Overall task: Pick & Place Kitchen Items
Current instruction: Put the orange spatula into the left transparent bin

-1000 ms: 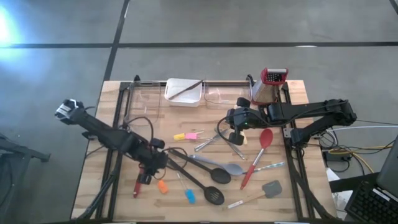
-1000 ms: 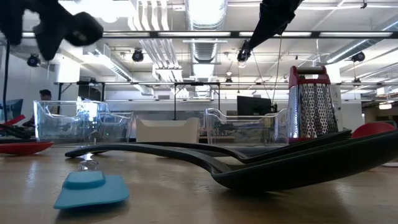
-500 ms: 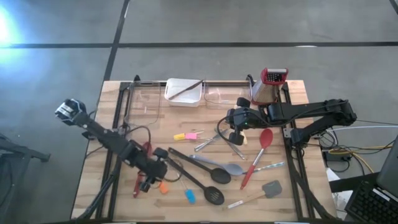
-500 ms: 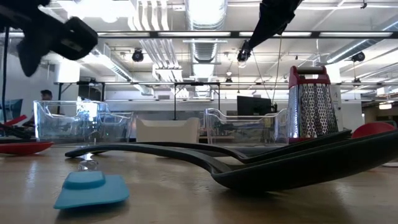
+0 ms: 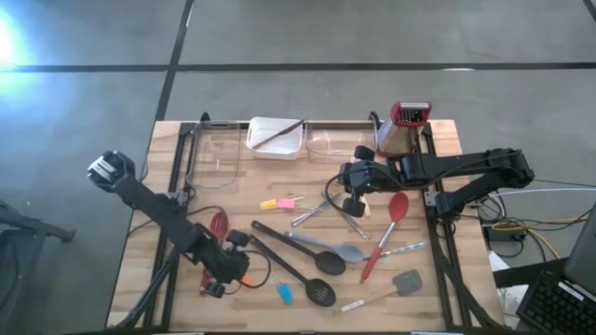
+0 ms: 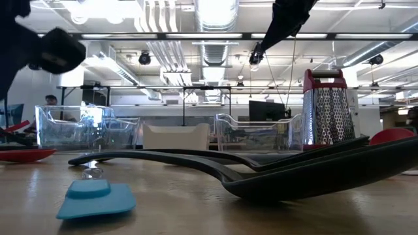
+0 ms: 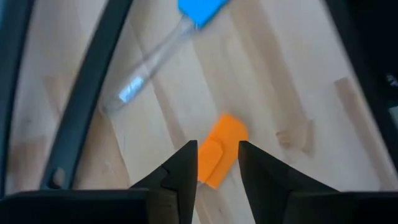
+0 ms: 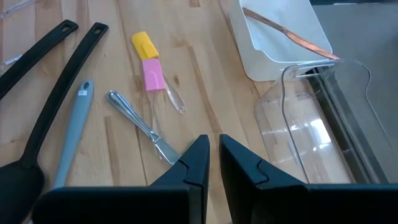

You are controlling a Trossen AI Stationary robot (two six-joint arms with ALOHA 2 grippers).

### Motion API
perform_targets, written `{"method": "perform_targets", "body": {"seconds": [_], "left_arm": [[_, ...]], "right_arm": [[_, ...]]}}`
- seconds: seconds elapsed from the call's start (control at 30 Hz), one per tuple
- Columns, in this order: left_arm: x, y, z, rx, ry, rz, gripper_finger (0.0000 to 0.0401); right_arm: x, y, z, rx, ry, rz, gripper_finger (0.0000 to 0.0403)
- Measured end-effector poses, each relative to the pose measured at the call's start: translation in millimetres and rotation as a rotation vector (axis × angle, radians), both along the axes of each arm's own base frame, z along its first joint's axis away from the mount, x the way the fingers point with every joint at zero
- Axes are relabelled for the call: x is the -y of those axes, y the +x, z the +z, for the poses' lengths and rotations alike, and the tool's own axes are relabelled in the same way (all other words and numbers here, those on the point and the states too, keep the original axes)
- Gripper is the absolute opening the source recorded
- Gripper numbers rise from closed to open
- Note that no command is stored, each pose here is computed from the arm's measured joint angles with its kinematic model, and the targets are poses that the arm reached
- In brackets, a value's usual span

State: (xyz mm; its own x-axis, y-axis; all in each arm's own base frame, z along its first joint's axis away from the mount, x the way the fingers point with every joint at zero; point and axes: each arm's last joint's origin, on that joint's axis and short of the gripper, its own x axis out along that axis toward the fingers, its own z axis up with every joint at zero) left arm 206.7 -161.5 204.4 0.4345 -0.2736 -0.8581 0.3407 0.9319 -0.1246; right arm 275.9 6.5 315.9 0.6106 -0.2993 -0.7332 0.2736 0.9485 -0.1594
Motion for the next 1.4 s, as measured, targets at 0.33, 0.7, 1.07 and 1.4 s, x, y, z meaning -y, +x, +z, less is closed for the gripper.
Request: {"method": "perform_targets", "body": {"seconds": [0.33, 0.7, 1.07, 1.4], "left_arm": [[7, 10, -37, -0.147, 0.044, 0.095, 0.0192], [11, 13, -53, -0.204, 0.069, 0.063, 0.0202], [12, 15, -57, -0.196, 0.103, 0.028, 0.0174], [13, 20, -44, -0.133, 0.111, -0.079, 0.0037]], "right_arm": [[0, 0, 0, 0.005, 0.000, 0.000, 0.0034], [0, 0, 0, 0.006, 0.001, 0.000, 0.0034], [0, 1, 1, 0.013, 0.001, 0.000, 0.0034], [0, 1, 1, 0.014, 0.001, 0.000, 0.0034]]}}
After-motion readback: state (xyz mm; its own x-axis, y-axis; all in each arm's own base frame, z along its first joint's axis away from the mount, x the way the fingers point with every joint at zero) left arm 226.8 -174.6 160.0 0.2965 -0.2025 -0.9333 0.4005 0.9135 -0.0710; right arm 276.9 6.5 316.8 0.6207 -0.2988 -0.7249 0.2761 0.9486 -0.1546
